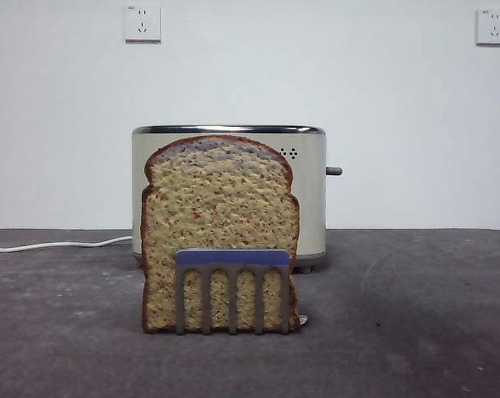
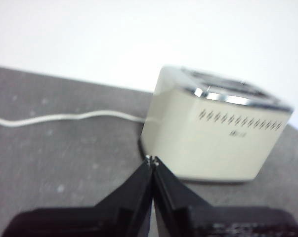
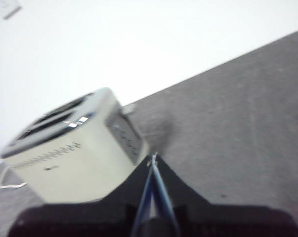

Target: Pick up a slice of bread from the rack,put the bread on the toaster,press the button

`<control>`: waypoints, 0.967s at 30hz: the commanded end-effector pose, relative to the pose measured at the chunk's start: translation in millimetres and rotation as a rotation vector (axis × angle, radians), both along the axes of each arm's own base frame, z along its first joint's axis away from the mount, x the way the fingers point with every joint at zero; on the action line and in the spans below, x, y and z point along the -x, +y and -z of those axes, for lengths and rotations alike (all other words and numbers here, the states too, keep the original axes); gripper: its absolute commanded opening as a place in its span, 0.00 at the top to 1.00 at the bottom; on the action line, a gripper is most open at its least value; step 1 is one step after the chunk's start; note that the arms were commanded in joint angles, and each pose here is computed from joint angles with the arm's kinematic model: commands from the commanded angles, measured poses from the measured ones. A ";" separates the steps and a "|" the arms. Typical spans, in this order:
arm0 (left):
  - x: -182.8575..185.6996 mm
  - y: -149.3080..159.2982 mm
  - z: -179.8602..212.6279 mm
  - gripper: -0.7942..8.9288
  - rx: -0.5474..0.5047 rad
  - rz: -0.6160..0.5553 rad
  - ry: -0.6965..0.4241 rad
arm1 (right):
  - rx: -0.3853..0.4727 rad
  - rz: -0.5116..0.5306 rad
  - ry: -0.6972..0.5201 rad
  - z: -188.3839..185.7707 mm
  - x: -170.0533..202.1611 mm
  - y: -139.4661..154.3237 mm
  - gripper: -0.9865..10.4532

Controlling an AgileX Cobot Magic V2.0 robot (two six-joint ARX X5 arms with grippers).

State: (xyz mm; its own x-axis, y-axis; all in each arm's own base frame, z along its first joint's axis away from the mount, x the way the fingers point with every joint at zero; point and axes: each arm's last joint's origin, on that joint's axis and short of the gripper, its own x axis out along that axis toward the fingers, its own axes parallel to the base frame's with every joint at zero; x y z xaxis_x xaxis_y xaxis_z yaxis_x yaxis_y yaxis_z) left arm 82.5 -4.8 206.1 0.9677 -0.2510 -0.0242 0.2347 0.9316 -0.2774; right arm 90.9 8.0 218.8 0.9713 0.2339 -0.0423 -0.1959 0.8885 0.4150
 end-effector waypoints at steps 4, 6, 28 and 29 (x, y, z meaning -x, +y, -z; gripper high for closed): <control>15.3 -2.3 -31.6 0.93 0.010 0.061 -0.034 | 0.079 -0.136 0.057 -44.3 -8.0 3.9 0.92; 20.4 -3.1 -40.3 0.93 0.008 0.082 -0.042 | 0.108 -0.176 0.085 -57.8 -11.6 4.9 0.92; 0.1 -14.9 -167.8 0.93 -0.197 0.496 0.071 | 0.401 -0.381 0.268 -149.6 -15.5 13.2 0.92; -0.5 -16.1 -172.7 0.93 -0.217 0.515 0.077 | 0.404 -0.385 0.278 -150.0 -15.5 13.3 0.92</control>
State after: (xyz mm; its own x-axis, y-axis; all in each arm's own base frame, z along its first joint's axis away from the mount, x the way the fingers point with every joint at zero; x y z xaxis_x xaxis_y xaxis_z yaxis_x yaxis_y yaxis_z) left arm 84.7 -19.6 373.7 0.7306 -0.6550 -0.1928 0.6225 0.7550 -0.2059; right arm 106.9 21.0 366.9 0.7613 0.4741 -0.4423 -0.4505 0.8774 0.1651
